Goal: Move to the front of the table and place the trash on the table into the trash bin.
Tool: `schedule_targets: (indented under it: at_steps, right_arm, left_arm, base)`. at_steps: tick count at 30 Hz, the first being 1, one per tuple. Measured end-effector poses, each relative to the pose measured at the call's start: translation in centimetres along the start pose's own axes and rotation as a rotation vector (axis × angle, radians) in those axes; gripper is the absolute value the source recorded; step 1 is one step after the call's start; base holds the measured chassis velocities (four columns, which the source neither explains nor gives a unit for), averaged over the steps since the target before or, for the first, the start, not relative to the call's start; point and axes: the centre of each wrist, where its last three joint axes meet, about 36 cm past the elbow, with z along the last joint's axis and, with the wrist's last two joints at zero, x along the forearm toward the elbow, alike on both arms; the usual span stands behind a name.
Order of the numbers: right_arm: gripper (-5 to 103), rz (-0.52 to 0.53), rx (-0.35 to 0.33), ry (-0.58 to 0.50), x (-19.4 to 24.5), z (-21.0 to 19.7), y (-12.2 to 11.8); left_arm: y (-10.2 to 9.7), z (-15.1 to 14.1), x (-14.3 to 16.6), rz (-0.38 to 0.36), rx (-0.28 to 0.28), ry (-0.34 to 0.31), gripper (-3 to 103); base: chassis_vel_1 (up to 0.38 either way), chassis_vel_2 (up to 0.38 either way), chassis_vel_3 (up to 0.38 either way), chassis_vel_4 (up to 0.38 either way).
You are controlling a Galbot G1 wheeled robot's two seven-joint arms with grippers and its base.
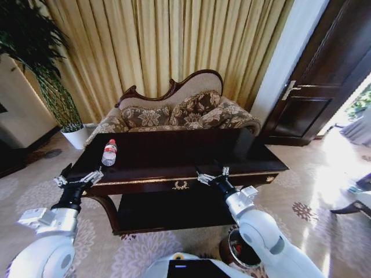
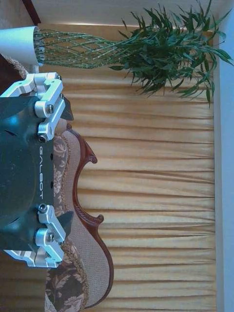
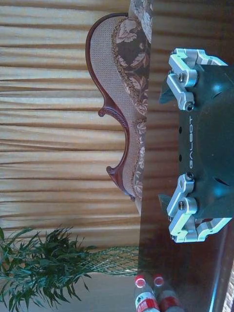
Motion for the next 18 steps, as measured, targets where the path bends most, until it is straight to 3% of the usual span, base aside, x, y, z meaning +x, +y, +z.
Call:
schedule_targets:
  at_steps: [9, 18]
  right_arm:
    - [100, -0.005, 0.001, -0.007, 0.0, -0.2, 0.1]
    - [100, 0.015, -0.017, -0.022, -0.6, -1.4, -0.4]
  left_arm:
    - [0.0, 0.0, 0.0, 0.000, 0.000, 0.001, 100]
    - [0.5, -0.9, -1.8, 0.006, -0.041, -0.008, 100]
  base:
    - [-0.068, 0.059, 0.074, -0.071]
    - [-0.018, 0.014, 0.016, -0.019]
